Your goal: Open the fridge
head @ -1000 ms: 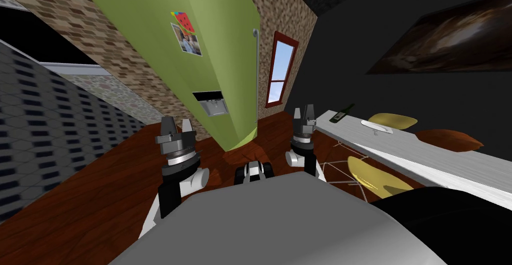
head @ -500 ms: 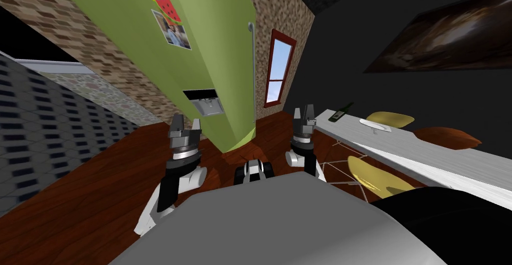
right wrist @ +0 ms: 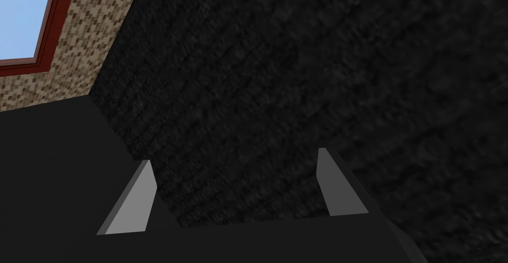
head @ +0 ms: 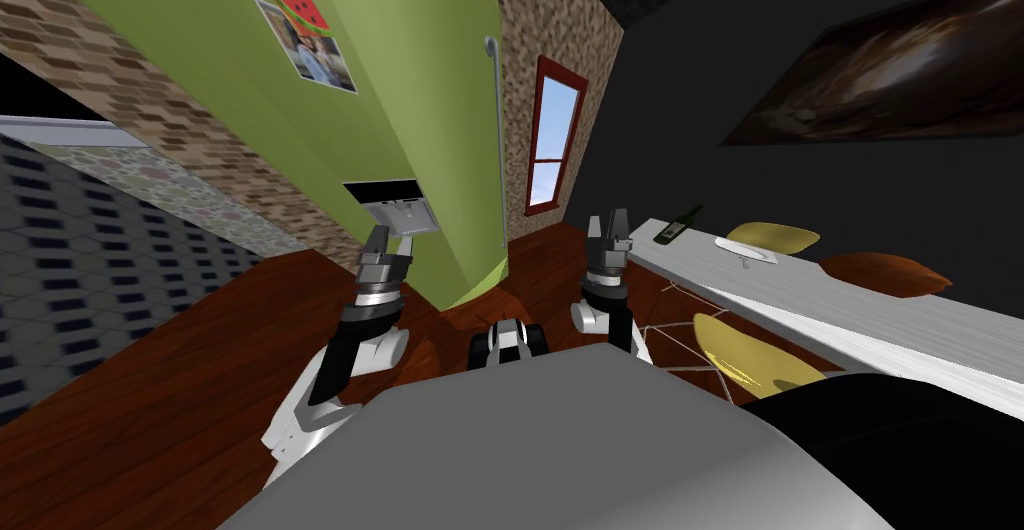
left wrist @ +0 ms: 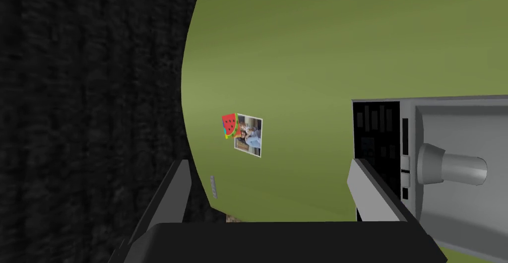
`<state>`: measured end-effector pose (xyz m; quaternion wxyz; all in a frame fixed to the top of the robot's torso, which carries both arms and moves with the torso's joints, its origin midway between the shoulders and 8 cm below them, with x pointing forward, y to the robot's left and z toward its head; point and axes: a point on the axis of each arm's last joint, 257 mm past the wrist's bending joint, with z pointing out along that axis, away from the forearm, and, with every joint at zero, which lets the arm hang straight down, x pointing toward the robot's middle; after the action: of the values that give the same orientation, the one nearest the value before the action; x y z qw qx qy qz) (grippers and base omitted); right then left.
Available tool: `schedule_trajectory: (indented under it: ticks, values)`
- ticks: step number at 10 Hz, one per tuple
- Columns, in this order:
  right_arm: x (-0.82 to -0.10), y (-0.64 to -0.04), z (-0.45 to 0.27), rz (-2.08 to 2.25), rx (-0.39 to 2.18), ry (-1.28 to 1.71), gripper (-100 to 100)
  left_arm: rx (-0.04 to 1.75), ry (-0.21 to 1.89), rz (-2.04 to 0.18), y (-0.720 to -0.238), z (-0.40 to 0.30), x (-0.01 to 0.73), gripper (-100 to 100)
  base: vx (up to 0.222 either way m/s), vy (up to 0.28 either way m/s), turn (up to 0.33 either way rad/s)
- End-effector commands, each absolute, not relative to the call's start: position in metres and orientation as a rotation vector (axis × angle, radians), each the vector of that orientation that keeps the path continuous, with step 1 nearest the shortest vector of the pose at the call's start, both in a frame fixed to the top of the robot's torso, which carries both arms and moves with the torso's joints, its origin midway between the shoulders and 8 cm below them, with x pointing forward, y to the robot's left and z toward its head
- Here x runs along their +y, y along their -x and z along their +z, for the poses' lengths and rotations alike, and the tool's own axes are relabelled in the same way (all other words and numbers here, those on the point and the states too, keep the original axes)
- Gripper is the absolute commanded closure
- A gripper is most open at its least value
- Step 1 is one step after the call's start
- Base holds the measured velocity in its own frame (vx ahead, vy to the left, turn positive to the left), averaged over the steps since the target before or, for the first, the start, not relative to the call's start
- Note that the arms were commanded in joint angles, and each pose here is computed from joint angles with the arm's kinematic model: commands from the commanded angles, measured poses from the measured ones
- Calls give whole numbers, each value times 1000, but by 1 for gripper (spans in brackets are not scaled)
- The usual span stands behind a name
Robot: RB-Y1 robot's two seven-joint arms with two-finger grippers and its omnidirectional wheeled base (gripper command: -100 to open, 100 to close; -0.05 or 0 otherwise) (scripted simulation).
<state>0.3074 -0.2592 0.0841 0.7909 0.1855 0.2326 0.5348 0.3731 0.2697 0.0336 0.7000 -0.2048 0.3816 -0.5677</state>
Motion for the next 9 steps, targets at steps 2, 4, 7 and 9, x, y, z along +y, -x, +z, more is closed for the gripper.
schedule_trajectory:
  ticks: [2, 4, 7, 9]
  values:
    - [-259, -307, 84, 1151, 501, -399, 0, 954, 469, -1279, -396, 19, 268, -100, 62, -54, -51]
    - [-259, -307, 84, 1151, 501, -399, 0, 1007, 461, -1275, -405, 14, 267, -100, 60, -47, -30]
    - [-259, -307, 84, 1151, 501, -399, 0, 1092, 470, -1266, -423, 5, 270, -100, 58, -49, -41]
    - [-259, -307, 84, 1151, 501, -399, 0, 1145, 466, -1249, -433, 0, 272, -100, 66, -51, -43]
